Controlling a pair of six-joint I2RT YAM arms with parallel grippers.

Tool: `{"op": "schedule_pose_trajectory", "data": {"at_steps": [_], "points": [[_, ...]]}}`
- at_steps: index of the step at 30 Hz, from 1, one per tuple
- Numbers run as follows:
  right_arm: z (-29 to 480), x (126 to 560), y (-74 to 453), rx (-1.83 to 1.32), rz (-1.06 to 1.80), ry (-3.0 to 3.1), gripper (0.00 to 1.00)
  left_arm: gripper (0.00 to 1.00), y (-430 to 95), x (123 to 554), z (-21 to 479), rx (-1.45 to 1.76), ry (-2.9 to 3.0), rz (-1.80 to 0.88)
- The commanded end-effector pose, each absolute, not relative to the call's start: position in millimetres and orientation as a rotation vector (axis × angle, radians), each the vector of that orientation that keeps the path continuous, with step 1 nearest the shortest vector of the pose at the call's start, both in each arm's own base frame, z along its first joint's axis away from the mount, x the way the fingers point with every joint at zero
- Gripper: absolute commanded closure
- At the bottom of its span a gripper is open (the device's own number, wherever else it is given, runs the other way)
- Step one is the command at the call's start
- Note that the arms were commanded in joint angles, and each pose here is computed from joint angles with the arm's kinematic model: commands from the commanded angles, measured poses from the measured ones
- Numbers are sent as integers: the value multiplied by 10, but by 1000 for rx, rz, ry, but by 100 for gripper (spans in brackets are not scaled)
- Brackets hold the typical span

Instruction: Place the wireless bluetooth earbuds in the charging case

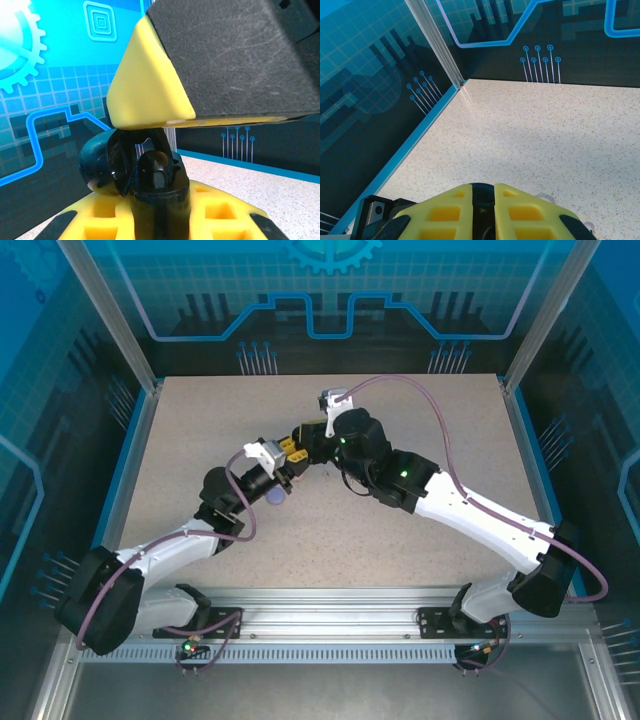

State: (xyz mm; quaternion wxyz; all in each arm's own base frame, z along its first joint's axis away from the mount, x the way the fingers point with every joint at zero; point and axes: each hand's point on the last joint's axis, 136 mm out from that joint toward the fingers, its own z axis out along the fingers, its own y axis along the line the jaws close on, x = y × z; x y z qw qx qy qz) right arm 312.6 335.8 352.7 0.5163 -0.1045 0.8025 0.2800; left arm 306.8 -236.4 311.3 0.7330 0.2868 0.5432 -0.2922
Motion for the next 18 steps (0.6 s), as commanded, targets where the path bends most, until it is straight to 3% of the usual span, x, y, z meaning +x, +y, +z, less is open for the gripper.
{"op": "schedule_pose_trajectory", "data": {"at_steps": [1, 7, 13, 18], "points": [[3327, 2992, 3417, -297, 694, 1986, 86, 100, -2343, 2935, 3544, 629, 1049, -636], [3282, 3050, 3195, -190, 658, 1989, 86, 100, -2334, 2918, 3566, 629, 1045, -635], [3336, 3045, 3334, -252, 708, 1995, 86, 100, -2340, 2916, 3561, 629, 1048, -644], [3411, 3077, 3362, -244, 715, 1987, 73, 100, -2340, 2921, 3546, 630, 1053, -644]]}}
